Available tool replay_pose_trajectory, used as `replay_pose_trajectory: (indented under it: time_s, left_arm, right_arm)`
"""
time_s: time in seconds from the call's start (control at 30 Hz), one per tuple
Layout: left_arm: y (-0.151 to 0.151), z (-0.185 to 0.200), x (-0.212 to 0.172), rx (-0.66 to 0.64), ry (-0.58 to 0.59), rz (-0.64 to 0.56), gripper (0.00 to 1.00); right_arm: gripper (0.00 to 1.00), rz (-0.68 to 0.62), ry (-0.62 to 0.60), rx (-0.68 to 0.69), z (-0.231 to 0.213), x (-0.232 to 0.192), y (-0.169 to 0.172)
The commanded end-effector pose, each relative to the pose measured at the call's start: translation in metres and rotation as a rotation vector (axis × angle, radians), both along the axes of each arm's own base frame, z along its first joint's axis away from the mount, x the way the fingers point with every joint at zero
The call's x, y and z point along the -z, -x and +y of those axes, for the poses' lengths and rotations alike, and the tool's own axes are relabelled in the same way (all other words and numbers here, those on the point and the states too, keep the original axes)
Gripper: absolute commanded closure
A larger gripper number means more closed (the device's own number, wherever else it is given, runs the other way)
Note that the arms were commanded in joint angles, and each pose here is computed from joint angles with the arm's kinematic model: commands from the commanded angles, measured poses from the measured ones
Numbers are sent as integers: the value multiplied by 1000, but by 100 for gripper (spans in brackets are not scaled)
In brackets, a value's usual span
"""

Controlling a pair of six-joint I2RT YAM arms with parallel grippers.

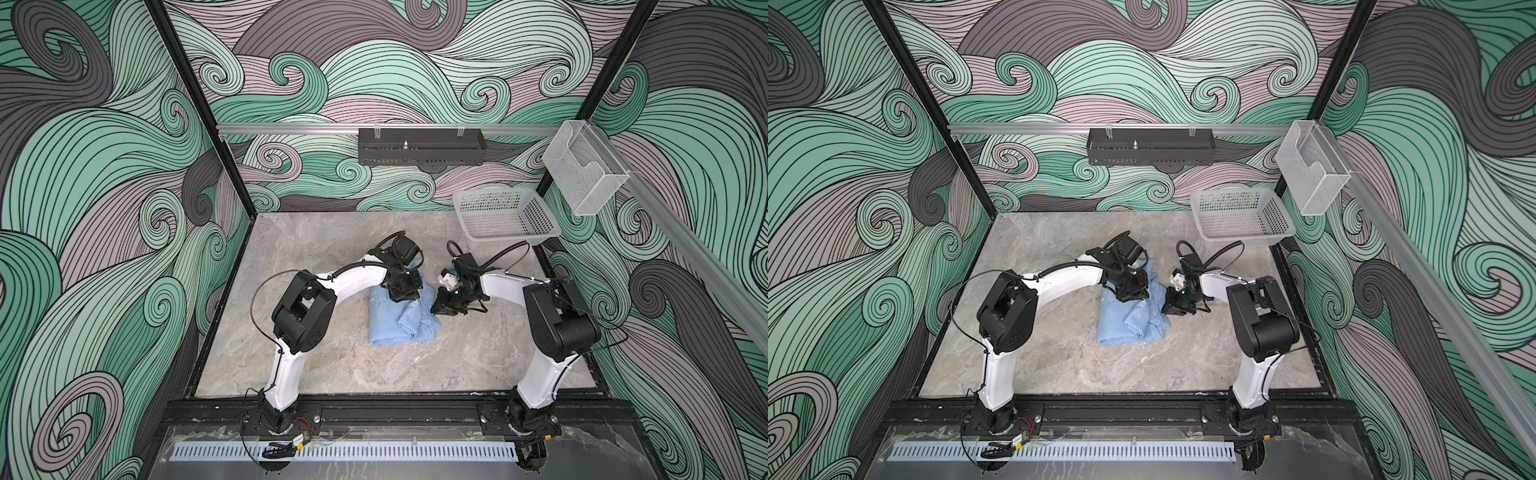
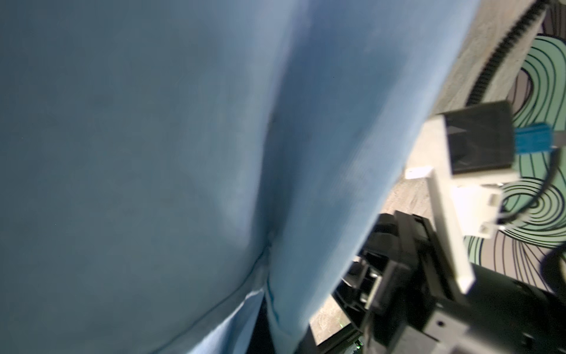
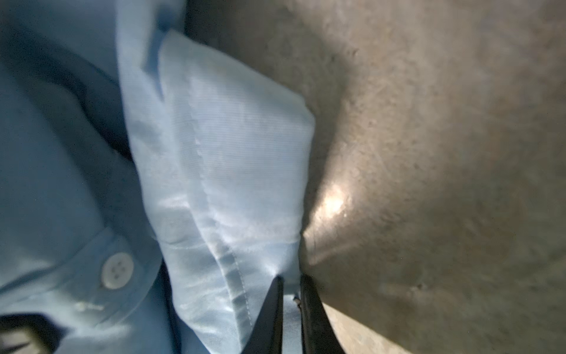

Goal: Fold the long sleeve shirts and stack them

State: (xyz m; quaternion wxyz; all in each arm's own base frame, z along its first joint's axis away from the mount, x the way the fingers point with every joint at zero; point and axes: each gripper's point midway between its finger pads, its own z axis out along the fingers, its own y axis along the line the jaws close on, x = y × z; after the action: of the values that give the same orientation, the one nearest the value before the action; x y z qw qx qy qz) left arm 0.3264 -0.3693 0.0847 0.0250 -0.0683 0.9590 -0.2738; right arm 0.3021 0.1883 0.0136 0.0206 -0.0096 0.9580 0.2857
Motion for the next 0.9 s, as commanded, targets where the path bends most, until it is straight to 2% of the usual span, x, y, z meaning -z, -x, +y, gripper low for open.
replay_pose_trajectory:
  time_s: [0.0,0.23,0.37,0.43,0.57,0.67,0.77,0.87]
  left_arm:
    - [-4,-14,-9,1,32,-9,100]
    - [-9,-13,12,-11,-8,11,100]
    - [-14,-6,20,-28,-38,17,86]
    - [-16,-1,18,-31,-45,12,73]
    - [-20,-3,-15,-13,27,-53,48]
    - [-17,-7,-59,16,118,-137,41]
    - [-13,3,-99,28,162,-229,38]
    - [-13,24,-103,-9,152,-259,38]
  right_arm:
    - [85,32,18,-10,-2,11,10]
    - [85,14,22,-5,-3,3,9]
    - [83,-27,38,-1,-6,-15,4]
    - [80,-56,54,5,-10,-27,2]
    - [70,-142,93,15,-18,-61,-3]
    - [68,-203,91,15,-20,-90,-5]
    - [68,-243,52,-4,-13,-110,-6]
    - [72,-255,-16,-52,11,-118,-4]
